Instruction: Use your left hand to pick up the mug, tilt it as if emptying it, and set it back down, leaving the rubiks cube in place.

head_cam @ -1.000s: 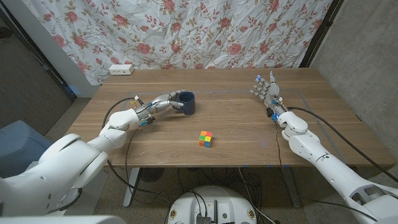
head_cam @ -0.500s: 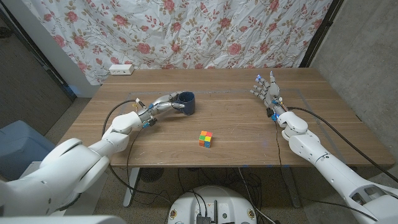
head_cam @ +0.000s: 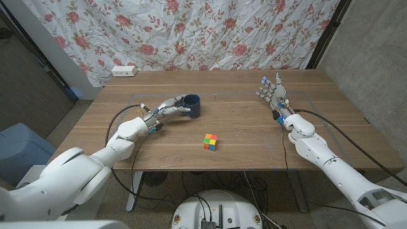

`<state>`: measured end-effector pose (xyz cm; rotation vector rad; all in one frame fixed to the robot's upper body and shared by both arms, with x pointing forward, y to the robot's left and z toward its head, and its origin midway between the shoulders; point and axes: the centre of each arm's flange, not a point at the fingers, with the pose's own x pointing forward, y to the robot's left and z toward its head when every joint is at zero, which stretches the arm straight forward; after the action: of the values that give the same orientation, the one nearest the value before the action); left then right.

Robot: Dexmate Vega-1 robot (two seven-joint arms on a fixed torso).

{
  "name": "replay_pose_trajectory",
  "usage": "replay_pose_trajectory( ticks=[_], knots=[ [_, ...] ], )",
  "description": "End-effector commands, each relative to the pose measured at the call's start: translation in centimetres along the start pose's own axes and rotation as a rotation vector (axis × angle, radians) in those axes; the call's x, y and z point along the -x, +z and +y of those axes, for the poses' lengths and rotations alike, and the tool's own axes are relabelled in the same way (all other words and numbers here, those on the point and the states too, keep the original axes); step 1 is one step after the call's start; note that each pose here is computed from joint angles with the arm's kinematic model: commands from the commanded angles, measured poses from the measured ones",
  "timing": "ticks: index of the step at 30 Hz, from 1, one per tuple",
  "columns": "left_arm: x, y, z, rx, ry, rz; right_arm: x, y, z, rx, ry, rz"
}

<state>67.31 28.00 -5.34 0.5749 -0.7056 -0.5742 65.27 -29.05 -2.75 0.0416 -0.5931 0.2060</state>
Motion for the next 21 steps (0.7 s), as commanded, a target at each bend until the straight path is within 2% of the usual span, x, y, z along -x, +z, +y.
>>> replay_pose_trajectory(
  ticks=[1,17,21],
  knots=[
    [0.0,-0.4,-0.9,0.005,0.039,0.007,0.0,0.0,0.0,0.0,0.0,0.0],
    [-0.9,-0.7,-0.9,-0.003,0.057,0.024,0.0,0.0,0.0,0.0,0.0,-0.001],
    [-1.4,-0.6,-0.8,-0.005,0.053,0.03,0.0,0.0,0.0,0.0,0.0,-0.001]
  ],
)
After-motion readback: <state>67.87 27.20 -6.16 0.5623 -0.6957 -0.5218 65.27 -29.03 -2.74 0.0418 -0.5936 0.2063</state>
